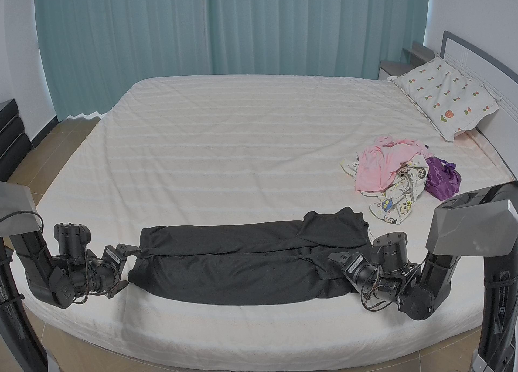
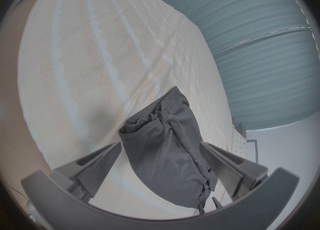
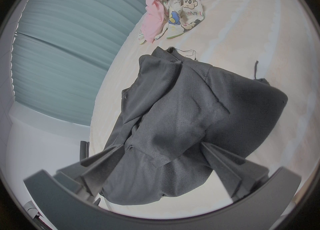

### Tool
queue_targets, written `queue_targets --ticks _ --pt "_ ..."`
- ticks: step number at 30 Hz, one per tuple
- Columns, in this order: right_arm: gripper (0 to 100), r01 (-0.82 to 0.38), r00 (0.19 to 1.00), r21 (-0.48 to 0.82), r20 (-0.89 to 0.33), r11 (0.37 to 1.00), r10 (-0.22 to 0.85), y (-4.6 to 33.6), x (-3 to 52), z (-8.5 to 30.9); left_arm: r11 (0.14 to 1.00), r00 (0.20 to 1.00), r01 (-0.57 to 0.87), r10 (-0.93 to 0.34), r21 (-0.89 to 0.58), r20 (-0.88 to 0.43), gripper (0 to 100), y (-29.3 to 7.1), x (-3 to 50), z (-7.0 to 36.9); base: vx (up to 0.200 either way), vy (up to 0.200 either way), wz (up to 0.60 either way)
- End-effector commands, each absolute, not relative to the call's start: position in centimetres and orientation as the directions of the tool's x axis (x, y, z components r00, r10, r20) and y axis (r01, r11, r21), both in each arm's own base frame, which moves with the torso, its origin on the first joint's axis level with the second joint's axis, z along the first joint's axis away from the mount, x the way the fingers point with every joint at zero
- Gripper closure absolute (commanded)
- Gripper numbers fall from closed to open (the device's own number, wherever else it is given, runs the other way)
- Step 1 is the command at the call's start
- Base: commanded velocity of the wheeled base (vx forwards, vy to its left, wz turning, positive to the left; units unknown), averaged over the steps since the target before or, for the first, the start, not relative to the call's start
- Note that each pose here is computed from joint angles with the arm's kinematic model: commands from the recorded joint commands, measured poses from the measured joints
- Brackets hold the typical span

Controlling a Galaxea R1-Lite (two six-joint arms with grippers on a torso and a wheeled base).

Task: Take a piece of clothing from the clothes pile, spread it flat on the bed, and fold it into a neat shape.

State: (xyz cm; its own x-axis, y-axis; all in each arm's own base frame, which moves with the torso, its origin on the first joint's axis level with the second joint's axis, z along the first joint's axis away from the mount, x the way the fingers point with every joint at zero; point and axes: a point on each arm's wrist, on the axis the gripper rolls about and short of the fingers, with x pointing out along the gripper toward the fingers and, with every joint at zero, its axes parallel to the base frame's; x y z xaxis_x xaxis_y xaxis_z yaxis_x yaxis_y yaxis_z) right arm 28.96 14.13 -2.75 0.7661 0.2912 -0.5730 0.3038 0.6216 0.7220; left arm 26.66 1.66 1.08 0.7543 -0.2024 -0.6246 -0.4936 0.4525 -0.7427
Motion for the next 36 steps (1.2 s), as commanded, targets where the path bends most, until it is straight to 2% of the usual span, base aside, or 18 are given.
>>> queue_targets --ticks 1,7,11,22,27,36 --pt "100 0.306 0.766 0.719 -0.575 0.624 0.287 14.3 29.1 -3.1 0.452 0.753 -0.496 -0.203 -0.742 -0.626 0 1.7 26.7 1.0 0.0 0.0 0.0" --pt "100 0.313 0.771 0.718 -0.575 0.622 0.276 13.9 29.0 -2.8 0.452 0.753 -0.496 -0.203 -0.742 -0.626 0 1.7 26.7 1.0 0.0 0.0 0.0" --pt "100 0.337 0.786 0.691 -0.581 0.64 0.213 14.0 28.9 -2.3 0.451 0.753 -0.496 -0.201 -0.742 -0.626 0 1.7 26.7 1.0 0.0 0.0 0.0" --pt "100 0.33 0.766 0.67 -0.602 0.665 0.226 13.9 27.5 -0.5 0.451 0.752 -0.498 -0.201 -0.741 -0.628 0 1.7 26.7 1.0 0.0 0.0 0.0" --pt "100 0.314 0.731 0.606 -0.645 0.731 0.222 13.5 26.4 -0.9 0.452 0.751 -0.498 -0.203 -0.74 -0.629 0 1.7 26.7 0.9 0.0 0.0 0.0" --pt "100 0.29 0.706 0.55 -0.675 0.783 0.213 12.9 25.5 -1.4 0.451 0.751 -0.499 -0.202 -0.74 -0.629 0 1.7 26.7 0.9 0.0 0.0 0.0"
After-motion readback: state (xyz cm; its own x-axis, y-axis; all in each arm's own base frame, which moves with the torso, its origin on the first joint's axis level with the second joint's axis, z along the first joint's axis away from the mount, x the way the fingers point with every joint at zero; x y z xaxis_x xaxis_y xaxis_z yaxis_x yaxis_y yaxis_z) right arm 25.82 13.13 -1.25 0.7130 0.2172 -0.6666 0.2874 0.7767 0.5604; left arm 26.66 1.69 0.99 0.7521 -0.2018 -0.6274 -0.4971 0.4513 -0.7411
